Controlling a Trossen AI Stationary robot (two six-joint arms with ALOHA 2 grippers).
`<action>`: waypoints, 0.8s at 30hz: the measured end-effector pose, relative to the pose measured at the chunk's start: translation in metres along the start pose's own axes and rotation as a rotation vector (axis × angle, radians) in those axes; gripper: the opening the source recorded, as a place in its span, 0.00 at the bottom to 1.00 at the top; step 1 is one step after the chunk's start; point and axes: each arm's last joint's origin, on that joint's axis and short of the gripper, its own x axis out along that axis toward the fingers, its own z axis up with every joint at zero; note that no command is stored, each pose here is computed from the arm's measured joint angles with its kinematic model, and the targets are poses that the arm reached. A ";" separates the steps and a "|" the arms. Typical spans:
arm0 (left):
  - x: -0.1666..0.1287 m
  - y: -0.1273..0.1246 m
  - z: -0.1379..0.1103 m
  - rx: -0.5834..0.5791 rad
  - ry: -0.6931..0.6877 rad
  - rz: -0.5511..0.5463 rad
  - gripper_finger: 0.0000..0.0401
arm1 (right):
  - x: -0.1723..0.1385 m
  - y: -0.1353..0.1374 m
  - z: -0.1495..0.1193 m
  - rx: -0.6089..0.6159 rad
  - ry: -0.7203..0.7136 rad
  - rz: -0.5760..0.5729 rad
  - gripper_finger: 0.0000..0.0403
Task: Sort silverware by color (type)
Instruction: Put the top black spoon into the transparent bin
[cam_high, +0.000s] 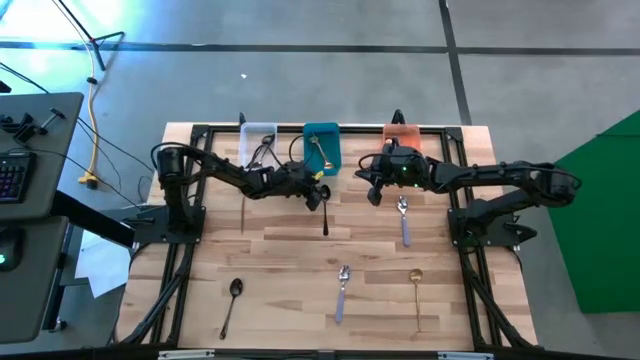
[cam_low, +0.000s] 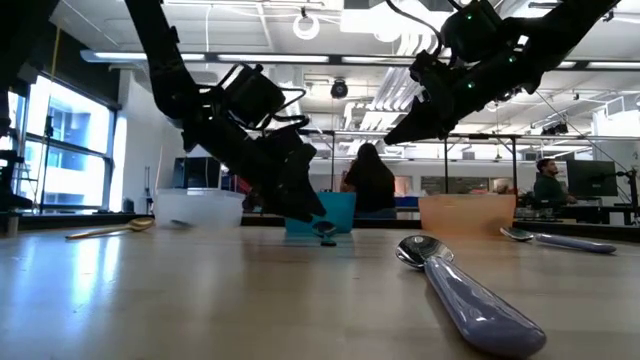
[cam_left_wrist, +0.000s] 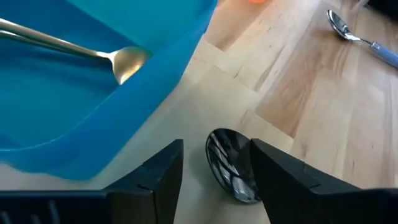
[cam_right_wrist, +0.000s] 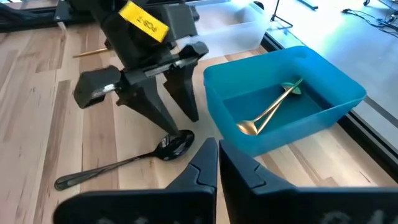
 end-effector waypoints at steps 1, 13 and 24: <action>0.001 0.002 -0.001 -0.004 0.011 -0.009 0.43 | 0.000 0.000 0.000 0.000 -0.001 0.000 0.00; 0.019 0.005 -0.013 -0.060 0.016 -0.118 0.38 | 0.000 0.001 0.000 -0.020 0.002 0.022 0.00; 0.022 0.002 -0.016 0.003 0.041 -0.189 0.04 | 0.000 0.004 0.000 -0.040 0.001 0.035 0.00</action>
